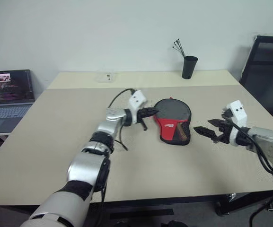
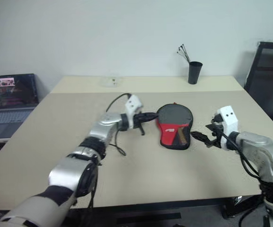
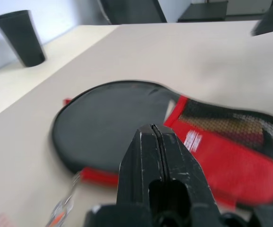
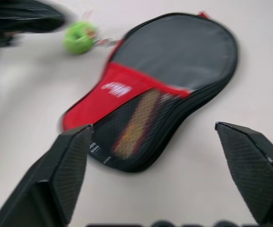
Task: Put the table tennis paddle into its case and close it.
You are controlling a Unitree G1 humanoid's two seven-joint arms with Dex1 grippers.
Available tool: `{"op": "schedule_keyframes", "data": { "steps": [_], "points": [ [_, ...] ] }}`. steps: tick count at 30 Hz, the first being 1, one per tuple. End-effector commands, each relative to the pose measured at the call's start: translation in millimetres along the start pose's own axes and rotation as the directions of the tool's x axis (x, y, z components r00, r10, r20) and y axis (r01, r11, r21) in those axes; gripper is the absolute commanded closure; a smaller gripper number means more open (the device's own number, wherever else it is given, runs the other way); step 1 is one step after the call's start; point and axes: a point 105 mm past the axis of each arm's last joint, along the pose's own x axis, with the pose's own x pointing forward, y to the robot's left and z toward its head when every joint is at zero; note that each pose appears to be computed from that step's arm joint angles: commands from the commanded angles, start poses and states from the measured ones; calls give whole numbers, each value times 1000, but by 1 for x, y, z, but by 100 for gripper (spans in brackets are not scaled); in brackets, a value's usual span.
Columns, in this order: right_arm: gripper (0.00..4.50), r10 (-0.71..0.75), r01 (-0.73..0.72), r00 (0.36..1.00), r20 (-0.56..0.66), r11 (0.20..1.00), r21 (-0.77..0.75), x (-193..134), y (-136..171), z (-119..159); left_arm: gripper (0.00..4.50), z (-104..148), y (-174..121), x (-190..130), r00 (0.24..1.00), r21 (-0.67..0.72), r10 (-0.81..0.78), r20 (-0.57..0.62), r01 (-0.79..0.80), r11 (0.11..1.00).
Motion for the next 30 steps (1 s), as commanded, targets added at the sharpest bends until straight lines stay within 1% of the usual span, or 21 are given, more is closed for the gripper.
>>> {"op": "schedule_keyframes", "data": {
  "steps": [1, 5, 8, 11, 15, 17, 20, 27, 30],
  "points": [
    [1, -48, 48, 998, 45, 999, 5, 15, -11, 8, 450, 29, 15, -27, 996, 51, 32, 84, -36, 998],
    [1, -65, 63, 997, 46, 996, 62, 36, -19, 5, 450, 36, 14, -51, 993, 35, 55, 100, -59, 998],
    [1, -61, 59, 998, 19, 996, 63, 51, -21, -2, 450, 39, 2, -62, 995, 26, 43, 94, -46, 999],
    [1, -71, 71, 997, 1, 995, 66, 63, -24, -7, 450, 44, -13, -69, 993, -39, 3, 121, 1, 999],
    [1, -92, 93, 996, -20, 990, 106, 77, -28, -13, 450, 46, -28, -83, 991, -114, -53, 121, 67, 991],
    [1, -102, 106, 994, -36, 989, 104, 81, -31, -16, 450, 50, -29, -88, 989, -140, -55, 135, 74, 987],
    [1, -101, 106, 993, -60, 989, 99, 85, -33, -22, 450, 53, -24, -93, 992, -139, -32, 124, 50, 989],
    [1, -53, 66, 991, -119, 992, 110, 92, -28, -37, 450, 59, -23, -93, 992, -124, -23, 124, 38, 992],
    [1, -58, 67, 987, -151, 996, 55, 90, -33, -45, 450, 61, -24, -92, 992, -120, -23, 126, 38, 992]
  ]
}}
